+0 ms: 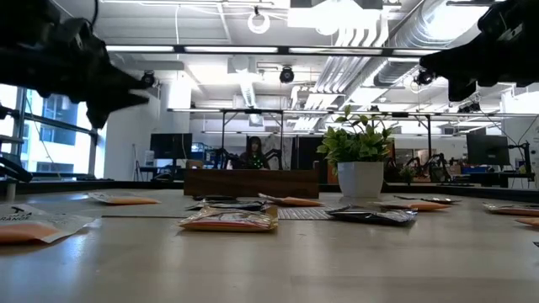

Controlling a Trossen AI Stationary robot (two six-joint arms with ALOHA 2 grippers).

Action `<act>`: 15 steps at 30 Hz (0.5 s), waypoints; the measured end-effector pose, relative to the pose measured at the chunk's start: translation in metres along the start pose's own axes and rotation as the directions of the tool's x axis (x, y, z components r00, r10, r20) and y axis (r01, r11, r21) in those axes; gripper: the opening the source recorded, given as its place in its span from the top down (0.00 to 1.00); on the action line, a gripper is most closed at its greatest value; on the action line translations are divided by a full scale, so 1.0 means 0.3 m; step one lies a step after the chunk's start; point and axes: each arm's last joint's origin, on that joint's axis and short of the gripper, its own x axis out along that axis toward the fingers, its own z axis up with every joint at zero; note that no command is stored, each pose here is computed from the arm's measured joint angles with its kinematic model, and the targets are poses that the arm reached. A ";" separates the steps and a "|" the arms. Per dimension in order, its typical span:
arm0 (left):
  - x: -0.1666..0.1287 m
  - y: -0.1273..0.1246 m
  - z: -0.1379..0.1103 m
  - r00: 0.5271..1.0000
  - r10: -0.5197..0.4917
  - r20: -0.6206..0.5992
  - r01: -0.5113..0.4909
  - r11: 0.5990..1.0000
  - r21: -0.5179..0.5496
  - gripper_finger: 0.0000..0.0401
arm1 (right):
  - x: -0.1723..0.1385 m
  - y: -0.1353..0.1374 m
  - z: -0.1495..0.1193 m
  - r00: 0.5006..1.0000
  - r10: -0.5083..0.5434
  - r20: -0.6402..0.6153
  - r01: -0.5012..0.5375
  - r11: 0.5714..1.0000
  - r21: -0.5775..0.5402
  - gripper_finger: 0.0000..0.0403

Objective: Pick & Place Tea
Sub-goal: Put the white tea bag in the left section of the brown wooden organizer

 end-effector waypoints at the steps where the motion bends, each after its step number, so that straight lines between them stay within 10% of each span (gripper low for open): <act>1: 0.006 0.005 -0.011 0.999 0.018 -0.041 -0.020 0.999 -0.047 0.65 | 0.000 0.000 0.000 1.000 0.000 0.001 0.000 1.000 0.002 0.97; 15: 0.130 0.039 -0.114 0.859 0.163 -0.486 -0.249 0.961 -0.118 0.65 | -0.013 -0.017 0.086 0.949 -0.188 0.252 0.212 0.974 -0.074 0.88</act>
